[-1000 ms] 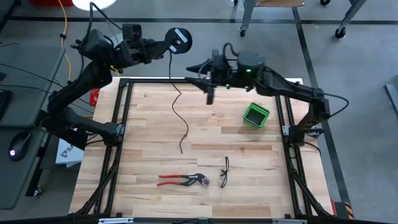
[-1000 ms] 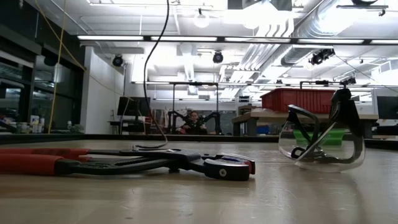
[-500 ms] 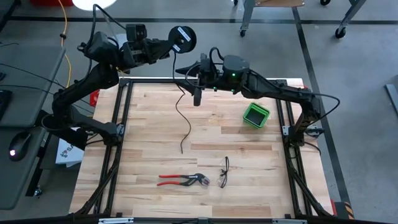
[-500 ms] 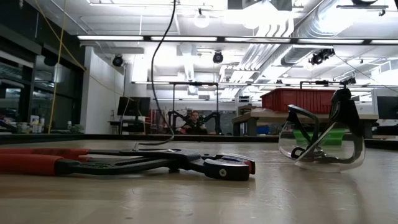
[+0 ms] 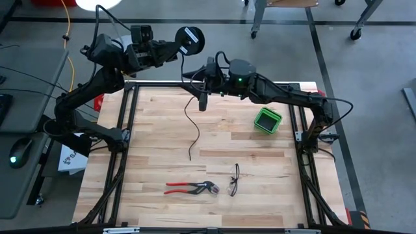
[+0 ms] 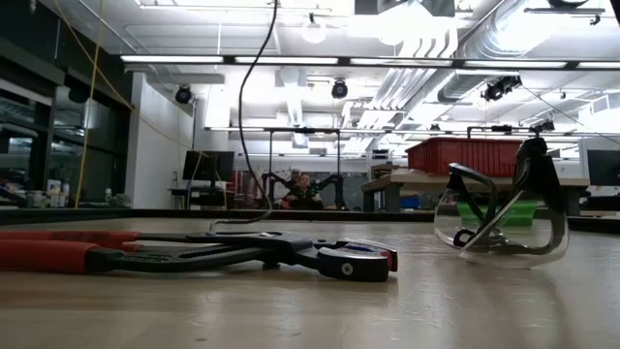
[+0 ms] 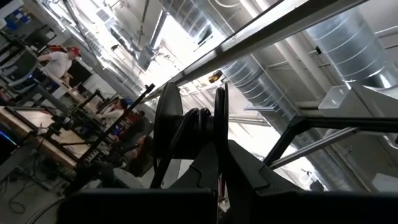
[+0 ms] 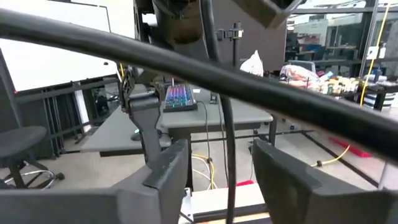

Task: Coil cords
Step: Coil the black wire onto the black spool

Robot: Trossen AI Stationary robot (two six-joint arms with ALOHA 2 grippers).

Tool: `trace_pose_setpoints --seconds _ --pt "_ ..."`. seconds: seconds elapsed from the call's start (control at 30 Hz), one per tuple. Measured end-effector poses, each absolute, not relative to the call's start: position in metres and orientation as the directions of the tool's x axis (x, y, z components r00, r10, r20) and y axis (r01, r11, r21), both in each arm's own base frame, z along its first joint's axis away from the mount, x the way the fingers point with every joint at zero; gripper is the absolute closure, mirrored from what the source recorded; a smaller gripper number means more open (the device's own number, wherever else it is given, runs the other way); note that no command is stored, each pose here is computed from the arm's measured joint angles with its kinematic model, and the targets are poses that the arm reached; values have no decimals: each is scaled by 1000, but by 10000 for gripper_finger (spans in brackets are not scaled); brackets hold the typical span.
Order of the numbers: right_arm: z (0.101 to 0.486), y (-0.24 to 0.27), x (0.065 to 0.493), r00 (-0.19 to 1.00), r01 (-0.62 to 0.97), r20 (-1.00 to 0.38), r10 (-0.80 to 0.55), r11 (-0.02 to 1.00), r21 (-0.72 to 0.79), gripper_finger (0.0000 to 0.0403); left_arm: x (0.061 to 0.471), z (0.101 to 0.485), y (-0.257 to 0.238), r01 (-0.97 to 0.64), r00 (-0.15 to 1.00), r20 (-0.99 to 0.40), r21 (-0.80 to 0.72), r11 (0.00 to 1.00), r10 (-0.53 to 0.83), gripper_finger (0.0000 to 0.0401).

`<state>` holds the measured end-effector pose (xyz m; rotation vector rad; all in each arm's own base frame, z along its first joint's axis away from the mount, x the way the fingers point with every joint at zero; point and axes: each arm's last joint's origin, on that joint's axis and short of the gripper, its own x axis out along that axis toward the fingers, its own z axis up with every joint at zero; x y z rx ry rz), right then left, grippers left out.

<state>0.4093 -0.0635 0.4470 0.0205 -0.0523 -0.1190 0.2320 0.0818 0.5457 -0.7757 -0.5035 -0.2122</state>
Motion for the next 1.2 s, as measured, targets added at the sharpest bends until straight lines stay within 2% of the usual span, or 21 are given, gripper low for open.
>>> trace_pose_setpoints --seconds 0.27,0.63,0.9,1.07,1.2 --pt "445 -65 411 988 145 49 -146 989 28 316 233 545 83 359 861 509 -617 701 7 400" --pt "440 -65 416 989 142 40 -145 987 78 396 236 543 84 346 865 502 -624 701 20 400" --pt "440 -60 415 995 96 21 -98 993 73 402 235 545 85 346 853 520 -614 709 34 400" --pt "449 -48 396 998 44 -58 -40 996 75 402 212 551 95 294 855 511 -618 729 88 400" --pt "461 -39 378 997 3 -82 3 998 64 403 193 549 98 222 892 433 -672 707 131 400"
